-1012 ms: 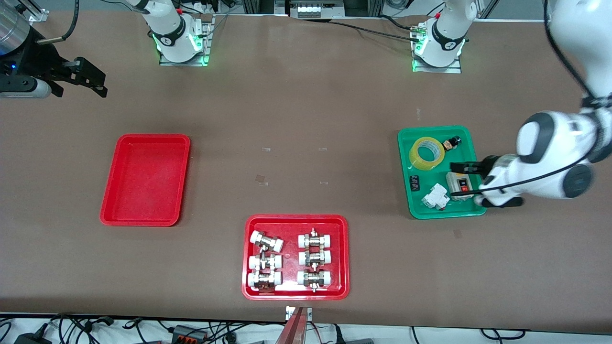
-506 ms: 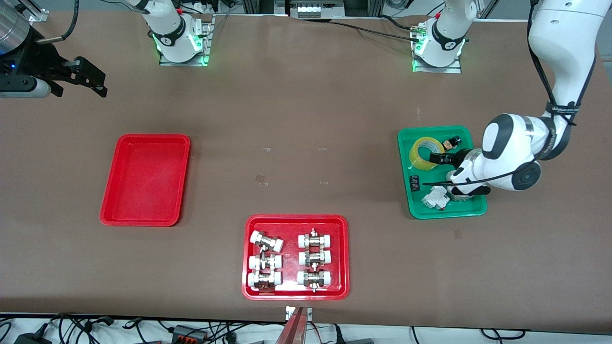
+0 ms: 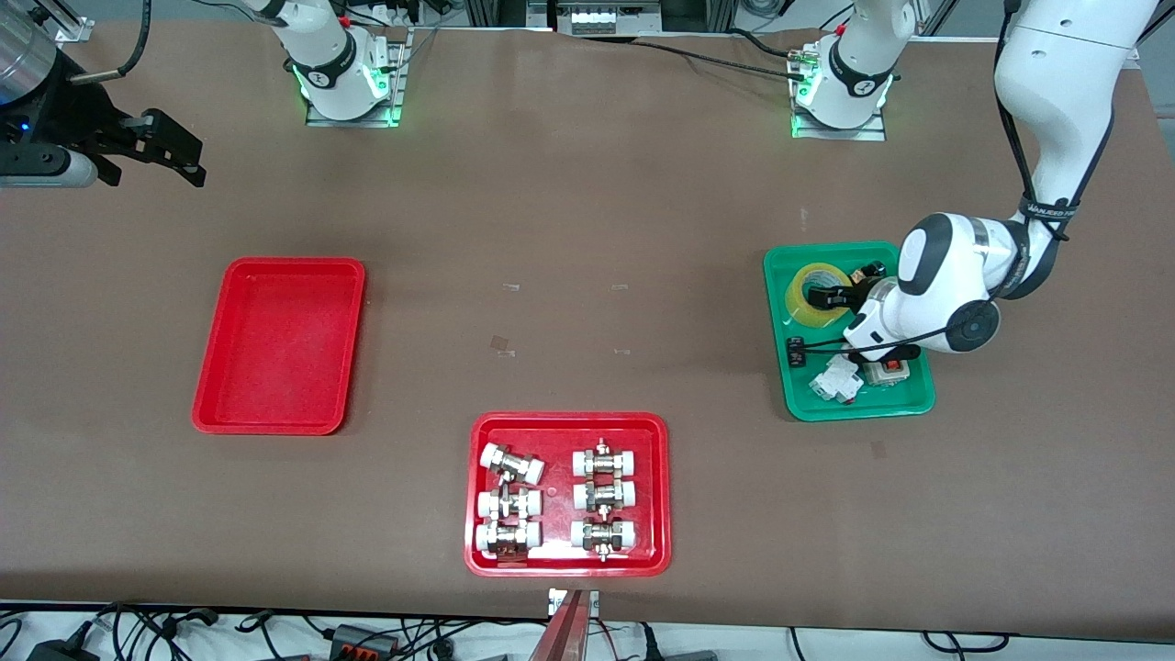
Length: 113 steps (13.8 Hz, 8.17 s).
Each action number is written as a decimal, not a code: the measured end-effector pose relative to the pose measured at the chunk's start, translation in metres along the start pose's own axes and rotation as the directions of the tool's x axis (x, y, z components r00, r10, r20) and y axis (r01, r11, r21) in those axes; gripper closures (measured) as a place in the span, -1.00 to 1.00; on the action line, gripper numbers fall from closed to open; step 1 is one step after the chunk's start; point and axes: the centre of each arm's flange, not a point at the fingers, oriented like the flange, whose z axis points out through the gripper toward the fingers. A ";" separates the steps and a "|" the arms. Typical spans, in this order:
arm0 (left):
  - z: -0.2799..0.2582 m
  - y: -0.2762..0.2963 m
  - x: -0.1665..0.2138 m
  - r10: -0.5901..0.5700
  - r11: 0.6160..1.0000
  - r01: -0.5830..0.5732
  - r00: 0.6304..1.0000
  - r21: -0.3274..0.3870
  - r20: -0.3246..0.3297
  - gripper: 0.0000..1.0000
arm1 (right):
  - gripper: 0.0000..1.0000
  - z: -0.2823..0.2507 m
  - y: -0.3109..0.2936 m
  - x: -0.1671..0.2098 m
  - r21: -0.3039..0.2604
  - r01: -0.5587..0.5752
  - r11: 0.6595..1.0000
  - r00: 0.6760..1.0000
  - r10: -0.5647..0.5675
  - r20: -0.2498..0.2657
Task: Left arm passes tape to right arm into tray
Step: 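Lower the left gripper and grasp the yellow tape roll by its rim, then carry the tape with the left gripper while the right gripper approaches, then grasp the tape rim with the right gripper beside the left gripper, then open the left gripper and withdraw while the right gripper lowers tape, then set the tape in the empty red tray and open the right gripper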
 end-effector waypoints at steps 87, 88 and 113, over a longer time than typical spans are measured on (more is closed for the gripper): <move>-0.323 0.138 -0.073 -0.349 0.928 0.300 0.907 -0.221 -0.236 -1.00 | -0.09 0.350 0.048 0.147 0.678 0.039 0.734 0.988 -0.130 0.084; -0.326 0.120 -0.079 -0.249 0.968 0.227 0.927 -0.108 -0.281 -1.00 | -0.09 0.365 0.070 0.144 0.683 0.054 0.729 0.985 -0.151 0.084; -0.296 0.035 -0.120 0.195 0.956 -0.092 0.908 0.278 -0.371 -1.00 | -1.00 0.382 0.130 0.133 0.297 0.531 0.793 0.796 -0.588 0.146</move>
